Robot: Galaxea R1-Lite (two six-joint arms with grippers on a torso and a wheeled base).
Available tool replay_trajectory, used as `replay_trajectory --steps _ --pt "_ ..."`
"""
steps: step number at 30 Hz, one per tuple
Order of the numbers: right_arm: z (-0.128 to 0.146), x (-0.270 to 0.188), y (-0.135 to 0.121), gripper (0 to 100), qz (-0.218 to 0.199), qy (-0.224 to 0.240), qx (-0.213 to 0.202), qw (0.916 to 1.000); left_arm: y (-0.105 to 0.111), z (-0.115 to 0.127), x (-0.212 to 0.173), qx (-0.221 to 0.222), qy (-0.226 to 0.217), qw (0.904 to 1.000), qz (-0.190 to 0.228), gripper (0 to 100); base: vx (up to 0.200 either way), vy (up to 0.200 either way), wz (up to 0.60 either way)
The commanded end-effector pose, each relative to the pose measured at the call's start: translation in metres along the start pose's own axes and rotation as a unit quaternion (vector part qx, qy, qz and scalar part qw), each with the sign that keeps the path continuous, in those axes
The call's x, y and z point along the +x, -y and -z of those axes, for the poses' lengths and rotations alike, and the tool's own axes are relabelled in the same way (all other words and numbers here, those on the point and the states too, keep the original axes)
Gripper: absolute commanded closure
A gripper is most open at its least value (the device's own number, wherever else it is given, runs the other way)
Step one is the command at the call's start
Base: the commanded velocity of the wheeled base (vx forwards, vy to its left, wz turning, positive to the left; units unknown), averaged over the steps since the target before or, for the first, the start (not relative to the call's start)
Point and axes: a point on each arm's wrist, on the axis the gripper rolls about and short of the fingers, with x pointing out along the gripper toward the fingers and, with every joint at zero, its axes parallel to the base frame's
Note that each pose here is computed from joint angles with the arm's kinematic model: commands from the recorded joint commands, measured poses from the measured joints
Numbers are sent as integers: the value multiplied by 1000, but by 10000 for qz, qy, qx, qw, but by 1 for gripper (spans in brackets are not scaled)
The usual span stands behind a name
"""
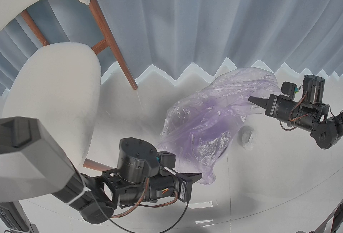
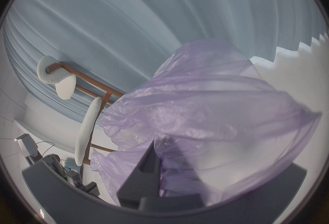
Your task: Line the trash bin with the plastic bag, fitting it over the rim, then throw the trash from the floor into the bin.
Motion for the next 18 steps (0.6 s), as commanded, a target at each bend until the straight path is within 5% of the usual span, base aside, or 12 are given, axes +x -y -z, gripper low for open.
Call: replay_trajectory --steps 1,10,18 --pt "-8 -4 -6 100 22 170 -71 9998 -14 27 36 -466 -312 9982 -228 100 0 0 0" --pt "-23 -9 -22 100 -137 449 -241 9986 -37 34 69 -522 -109 9954 -795 100 0 0 0" --pt "-29 -25 -34 100 -119 364 -207 9991 -64 -17 107 -1064 926 9827 -1201 100 0 0 0"
